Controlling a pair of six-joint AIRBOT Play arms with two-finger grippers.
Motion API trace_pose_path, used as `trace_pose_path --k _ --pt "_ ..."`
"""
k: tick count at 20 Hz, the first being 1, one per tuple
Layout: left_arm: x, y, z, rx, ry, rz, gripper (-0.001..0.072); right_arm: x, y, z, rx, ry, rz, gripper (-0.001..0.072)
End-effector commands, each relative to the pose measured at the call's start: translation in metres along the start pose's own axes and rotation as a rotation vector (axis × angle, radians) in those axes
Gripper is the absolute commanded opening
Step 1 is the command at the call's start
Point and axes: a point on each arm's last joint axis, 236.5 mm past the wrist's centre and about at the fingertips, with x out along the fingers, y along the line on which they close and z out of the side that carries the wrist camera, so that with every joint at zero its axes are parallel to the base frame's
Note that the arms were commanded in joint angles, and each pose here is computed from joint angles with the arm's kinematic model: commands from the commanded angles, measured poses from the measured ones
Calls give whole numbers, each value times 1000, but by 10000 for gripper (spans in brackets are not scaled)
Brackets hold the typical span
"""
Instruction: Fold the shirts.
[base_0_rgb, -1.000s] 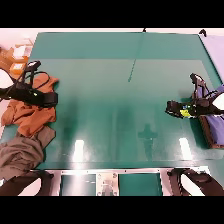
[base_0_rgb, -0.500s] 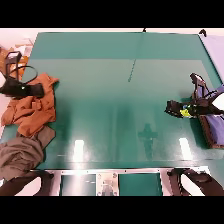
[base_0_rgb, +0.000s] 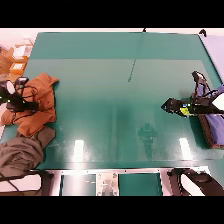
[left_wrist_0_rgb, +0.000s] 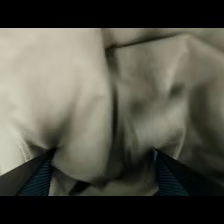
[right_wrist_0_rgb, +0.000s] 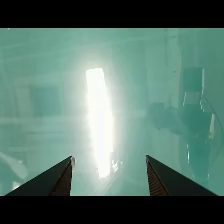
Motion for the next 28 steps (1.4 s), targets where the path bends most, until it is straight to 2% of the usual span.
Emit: trace_pose_path --k 1,2,3,7,11,13,17,19,21,24,27,28 --pt "33 -2 -12 34 75 -13 526 0 0 1 1 -5 0 521" --pt "31 -2 -11 34 77 -13 156 0 0 1 0 -6 1 511" --pt "27 0 -9 34 77 -10 30 0 0 2 0 -7 1 510" --pt "-26 15 38 14 -15 17 27 0 0 2 1 -7 1 494" --pt "-164 -13 111 65 -317 5 27 0 0 2 0 -7 1 494" --pt "-246 -65 126 139 -483 -97 27 0 0 2 0 -7 1 493" --pt "-343 -211 99 335 -634 -457 27 -3 2 4 -2 -13 3 493" --pt "-352 -282 71 442 -588 -620 28 -6 4 9 -6 -26 7 494" --pt "-341 -342 42 545 -524 -705 28 -10 6 14 -9 -40 11 494" --pt "-293 -409 10 643 -400 -740 29 -13 8 17 -12 -50 14 493" --pt "-239 -439 -1 641 -273 -730 43 -13 7 11 -12 -23 10 493" --pt "-228 -443 3 625 -261 -725 433 -13 7 9 -12 -15 9 493"
